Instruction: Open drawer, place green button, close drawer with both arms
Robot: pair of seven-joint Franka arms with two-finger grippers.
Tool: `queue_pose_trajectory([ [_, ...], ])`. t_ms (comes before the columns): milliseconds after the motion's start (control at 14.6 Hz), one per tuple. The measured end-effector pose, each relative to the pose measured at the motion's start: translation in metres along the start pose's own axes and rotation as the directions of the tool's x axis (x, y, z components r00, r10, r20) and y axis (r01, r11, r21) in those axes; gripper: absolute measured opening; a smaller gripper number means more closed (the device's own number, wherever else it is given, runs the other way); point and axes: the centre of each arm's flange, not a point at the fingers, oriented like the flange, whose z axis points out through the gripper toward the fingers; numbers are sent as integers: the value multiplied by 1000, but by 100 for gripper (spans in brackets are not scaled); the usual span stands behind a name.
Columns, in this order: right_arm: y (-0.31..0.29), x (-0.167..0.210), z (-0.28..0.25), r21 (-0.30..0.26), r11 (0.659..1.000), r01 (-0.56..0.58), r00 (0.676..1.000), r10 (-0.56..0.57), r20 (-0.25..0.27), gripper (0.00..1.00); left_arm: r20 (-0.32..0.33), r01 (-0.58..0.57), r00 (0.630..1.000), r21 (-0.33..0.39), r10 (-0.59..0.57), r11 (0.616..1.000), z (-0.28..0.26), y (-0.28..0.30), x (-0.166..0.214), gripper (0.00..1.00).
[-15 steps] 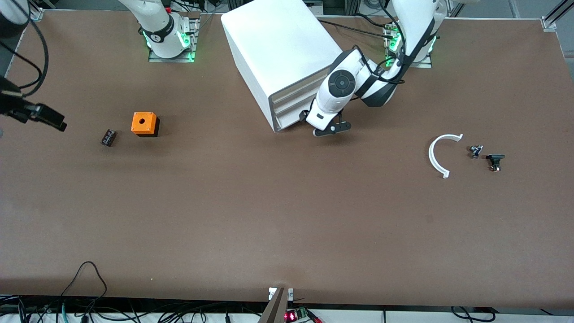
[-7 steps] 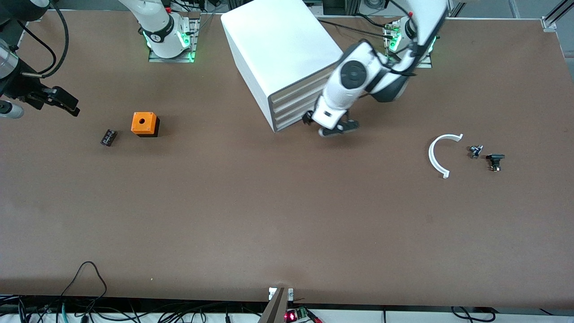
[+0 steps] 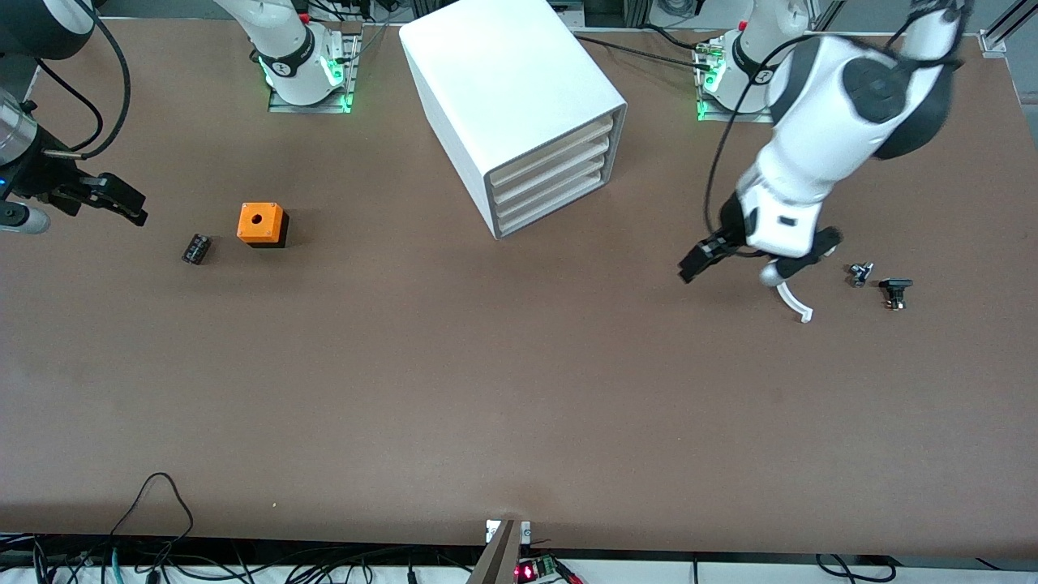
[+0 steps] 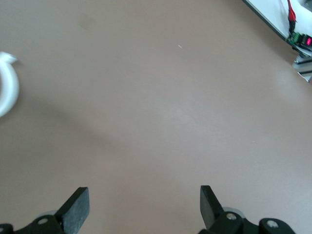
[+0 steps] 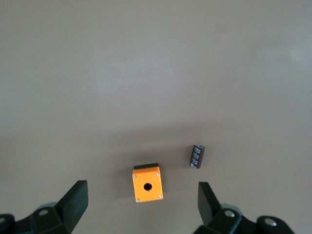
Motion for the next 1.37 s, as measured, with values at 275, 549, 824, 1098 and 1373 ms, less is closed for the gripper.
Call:
queue_pose_trajectory([
  [275, 2, 0, -14, -1, 1000, 28, 1000, -28, 3, 100, 63, -145, 988, 84, 140, 986, -73, -64, 49, 100],
  [549, 2, 10, -12, -2, 1000, 31, 1000, -31, 3, 100, 56, -242, 970, 215, 235, 946, -110, -91, 69, 100],
  [824, 5, 11, -10, -2, 1000, 27, 1000, -27, 13, 100, 76, -291, 957, 250, 281, 923, -115, -114, 84, 100],
  [1098, 6, 10, -10, -2, 1000, 27, 999, -27, 23, 100, 81, -329, 944, 245, 318, 912, -120, -123, 92, 100],
  [1373, 6, 9, -10, -3, 1000, 28, 999, -27, 28, 100, 85, -321, 947, 247, 309, 914, -116, -126, 98, 100],
])
